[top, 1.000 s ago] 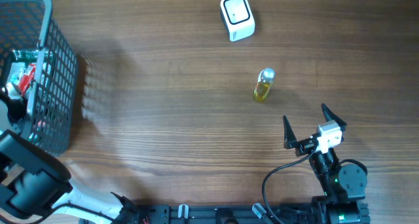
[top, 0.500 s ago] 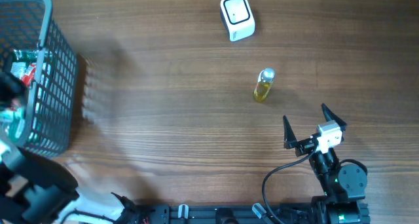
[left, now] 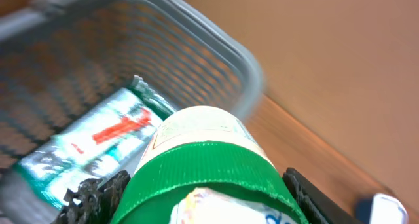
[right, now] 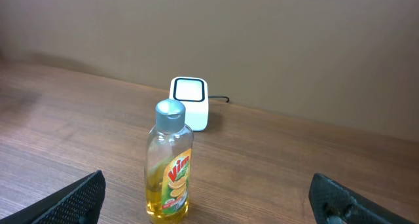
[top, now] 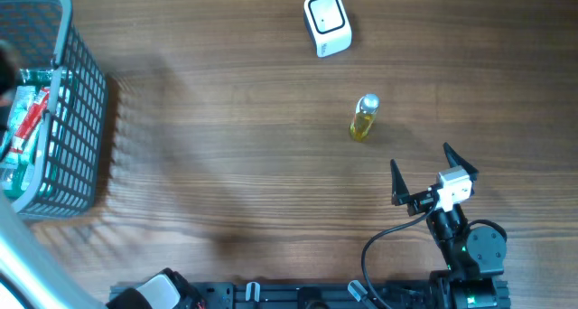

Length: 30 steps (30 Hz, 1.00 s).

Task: Scan the item barcode
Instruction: 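Place the Kleenex tissue pack beside the bottle and release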

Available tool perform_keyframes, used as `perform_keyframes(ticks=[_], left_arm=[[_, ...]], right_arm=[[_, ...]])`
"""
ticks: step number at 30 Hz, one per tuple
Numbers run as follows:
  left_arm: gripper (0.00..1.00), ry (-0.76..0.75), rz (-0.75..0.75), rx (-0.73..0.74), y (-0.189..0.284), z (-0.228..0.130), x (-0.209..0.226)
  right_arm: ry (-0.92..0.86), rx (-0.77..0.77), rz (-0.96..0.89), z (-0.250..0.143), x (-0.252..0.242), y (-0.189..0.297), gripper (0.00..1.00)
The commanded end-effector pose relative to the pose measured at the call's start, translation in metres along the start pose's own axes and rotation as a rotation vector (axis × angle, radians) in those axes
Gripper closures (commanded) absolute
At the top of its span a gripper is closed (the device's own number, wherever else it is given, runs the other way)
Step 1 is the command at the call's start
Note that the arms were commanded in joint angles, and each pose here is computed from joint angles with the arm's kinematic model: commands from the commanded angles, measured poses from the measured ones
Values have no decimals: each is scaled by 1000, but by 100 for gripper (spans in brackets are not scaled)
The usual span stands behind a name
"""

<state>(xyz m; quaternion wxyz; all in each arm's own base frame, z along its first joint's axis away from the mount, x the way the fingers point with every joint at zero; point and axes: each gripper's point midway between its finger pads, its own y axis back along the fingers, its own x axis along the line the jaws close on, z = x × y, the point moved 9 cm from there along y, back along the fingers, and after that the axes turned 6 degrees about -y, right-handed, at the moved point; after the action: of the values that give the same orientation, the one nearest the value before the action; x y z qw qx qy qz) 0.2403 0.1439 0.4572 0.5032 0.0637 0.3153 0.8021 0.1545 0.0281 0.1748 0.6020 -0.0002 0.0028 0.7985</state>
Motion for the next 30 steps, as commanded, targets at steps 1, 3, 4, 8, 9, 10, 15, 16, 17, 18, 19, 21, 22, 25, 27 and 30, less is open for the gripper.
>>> perform_keyframes(ticks=[1,3,4,8,9,10,15,16,17,18,19,21,22,25,27,30], left_arm=[[44,-94,-184,72,14,-19,-57],[44,-198,-296,174,10,-42,-100],[44,-252,-320,213,7,-52,-118],[45,-420,-371,415,-13,-107,-190],[46,-446,-388,457,-19,-120,-206],[46,-474,-401,492,-24,-132,-219],[46,-658,-410,723,-69,-233,-299],[47,-693,-407,745,-78,-258,-316],[47,-707,-380,743,-85,-275,-326],[47,-726,-355,729,-90,-288,-334],[46,-734,-329,708,-95,-302,-342],[46,-723,-326,698,-101,-321,-351],[45,-711,-327,698,-104,-328,-352],[45,-701,-311,717,-118,-352,-343],[45,-705,-289,743,-125,-366,-334],[44,-704,-264,772,-130,-380,-325]], right_arm=[[-3,-7,-4,1,0,0,0],[-3,-7,-4,1,0,0,1],[-3,-7,-4,1,0,0,0],[-3,-7,-4,1,0,0,0],[-3,-7,-4,1,0,0,0],[-3,-7,-4,1,0,0,0],[-3,-7,-4,1,0,0,0],[-3,-7,-4,1,0,0,0],[-3,-7,-4,1,0,0,0],[-3,-7,-4,1,0,0,0],[-3,-7,-4,1,0,0,0],[-3,-7,-4,1,0,0,0],[-3,-7,-4,1,0,0,0],[-3,-7,-4,1,0,0,0],[-3,-7,-4,1,0,0,0],[-4,-7,-4,1,0,0,0]])
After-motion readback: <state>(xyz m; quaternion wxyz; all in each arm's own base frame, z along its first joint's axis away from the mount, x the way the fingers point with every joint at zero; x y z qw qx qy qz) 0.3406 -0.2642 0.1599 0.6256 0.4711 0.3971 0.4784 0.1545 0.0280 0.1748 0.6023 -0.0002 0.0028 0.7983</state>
